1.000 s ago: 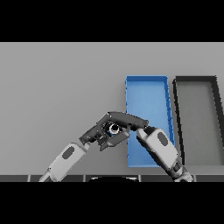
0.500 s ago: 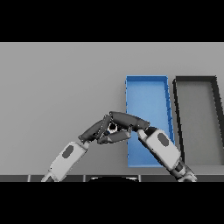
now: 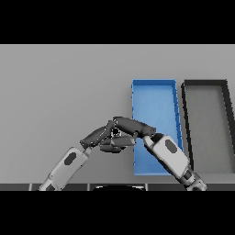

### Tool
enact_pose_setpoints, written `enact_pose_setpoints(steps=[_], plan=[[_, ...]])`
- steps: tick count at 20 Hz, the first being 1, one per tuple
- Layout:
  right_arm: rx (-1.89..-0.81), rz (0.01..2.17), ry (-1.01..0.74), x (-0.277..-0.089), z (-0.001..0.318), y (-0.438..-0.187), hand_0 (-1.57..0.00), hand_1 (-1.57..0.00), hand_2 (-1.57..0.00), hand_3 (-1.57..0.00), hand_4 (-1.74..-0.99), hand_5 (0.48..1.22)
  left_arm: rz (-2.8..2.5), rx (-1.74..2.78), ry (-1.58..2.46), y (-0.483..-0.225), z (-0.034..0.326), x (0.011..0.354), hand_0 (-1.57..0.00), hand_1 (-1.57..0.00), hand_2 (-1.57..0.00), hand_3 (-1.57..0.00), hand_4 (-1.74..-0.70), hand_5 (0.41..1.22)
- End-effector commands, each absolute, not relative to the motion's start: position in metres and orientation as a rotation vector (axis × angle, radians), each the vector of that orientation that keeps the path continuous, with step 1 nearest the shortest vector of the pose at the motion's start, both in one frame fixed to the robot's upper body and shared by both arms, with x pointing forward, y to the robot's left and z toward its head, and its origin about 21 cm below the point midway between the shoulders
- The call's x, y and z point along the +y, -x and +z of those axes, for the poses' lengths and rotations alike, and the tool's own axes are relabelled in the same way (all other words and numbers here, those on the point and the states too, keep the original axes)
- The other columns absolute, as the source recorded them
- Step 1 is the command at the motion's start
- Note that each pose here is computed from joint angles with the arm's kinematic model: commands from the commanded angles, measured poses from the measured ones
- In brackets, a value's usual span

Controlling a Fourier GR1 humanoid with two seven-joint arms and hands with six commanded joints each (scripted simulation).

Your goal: Pick up the blue pipe and place it into the blue bin.

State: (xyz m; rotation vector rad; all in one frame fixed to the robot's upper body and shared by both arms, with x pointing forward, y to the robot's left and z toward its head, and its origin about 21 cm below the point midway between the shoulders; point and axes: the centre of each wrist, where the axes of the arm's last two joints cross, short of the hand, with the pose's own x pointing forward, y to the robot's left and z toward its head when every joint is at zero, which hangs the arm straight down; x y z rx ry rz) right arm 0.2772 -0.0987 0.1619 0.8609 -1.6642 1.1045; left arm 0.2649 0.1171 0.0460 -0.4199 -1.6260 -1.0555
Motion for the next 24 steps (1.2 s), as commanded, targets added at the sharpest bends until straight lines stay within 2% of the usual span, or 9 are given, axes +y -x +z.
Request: enact_pose_setpoints(steps=[1, 6, 10, 12, 14, 17, 18, 21, 24], plan=[[-1.67, 1.111, -0.859, -0.099, 0.161, -0.276, -1.57, -1.57, -1.57, -1.57, -1.496, 1.216, -1.052, -1.63, 0.413, -0.267, 0.045, 0.116, -0.12, -0.12, -0.1, -0.11, -0.91, 0.735], [-1.666, 1.104, -0.854, -0.097, 0.163, -0.276, -1.57, -1.57, -1.57, -1.57, -1.49, 1.22, -1.021, -1.605, 0.448, -0.265, 0.047, 0.116, -0.04, -0.04, -0.03, -0.04, -0.89, 0.599], [-1.674, 1.057, -0.879, -0.105, 0.17, -0.274, -1.57, -1.57, -1.57, -1.57, -1.489, 1.22, -1.0, -1.56, 0.419, -0.265, 0.037, 0.119, -0.02, -0.01, -0.01, -0.01, -0.9, 0.562], [-1.621, 1.015, -0.902, -0.104, 0.177, -0.277, -1.57, -1.57, -1.57, -1.57, -1.491, 1.221, -0.987, -1.576, 0.435, -0.262, 0.042, 0.114, -0.01, -0.01, -0.01, -0.01, -0.9, 0.548], [-1.602, 0.985, -0.94, -0.106, 0.191, -0.279, -1.57, -1.57, -1.57, -1.57, -1.581, 1.221, -0.993, -1.549, 0.423, -0.265, 0.041, 0.115, -0.01, -0.01, 0.0, -0.01, -0.91, 0.534], [-1.576, 0.907, -0.996, -0.119, 0.22, -0.286, -1.57, -1.57, -1.57, -1.57, -1.659, 1.221, -0.999, -1.526, 0.418, -0.262, 0.037, 0.121, 0.0, 0.0, 0.0, 0.0, -0.92, 0.507], [-1.578, 0.875, -1.021, -0.119, 0.235, -0.285, -1.57, -1.57, -1.57, -1.57, -1.675, 1.194, -1.0, -1.521, 0.422, -0.263, 0.041, 0.117, 0.0, 0.0, 0.0, 0.0, -0.92, 0.504], [-1.655, 0.779, -1.08, -0.133, 0.281, -0.295, -1.57, -1.57, -1.57, -1.57, -1.707, 1.141, -1.007, -1.501, 0.411, -0.261, 0.039, 0.116, 0.0, 0.0, 0.0, 0.0, -0.92, 0.503], [-1.788, 0.723, -0.993, -0.143, 0.316, -0.312, -1.57, -1.57, -1.57, -1.57, -1.724, 1.117, -1.015, -1.532, 0.427, -0.26, 0.041, 0.116, 0.0, 0.0, 0.0, 0.0, -0.91, 0.502]])
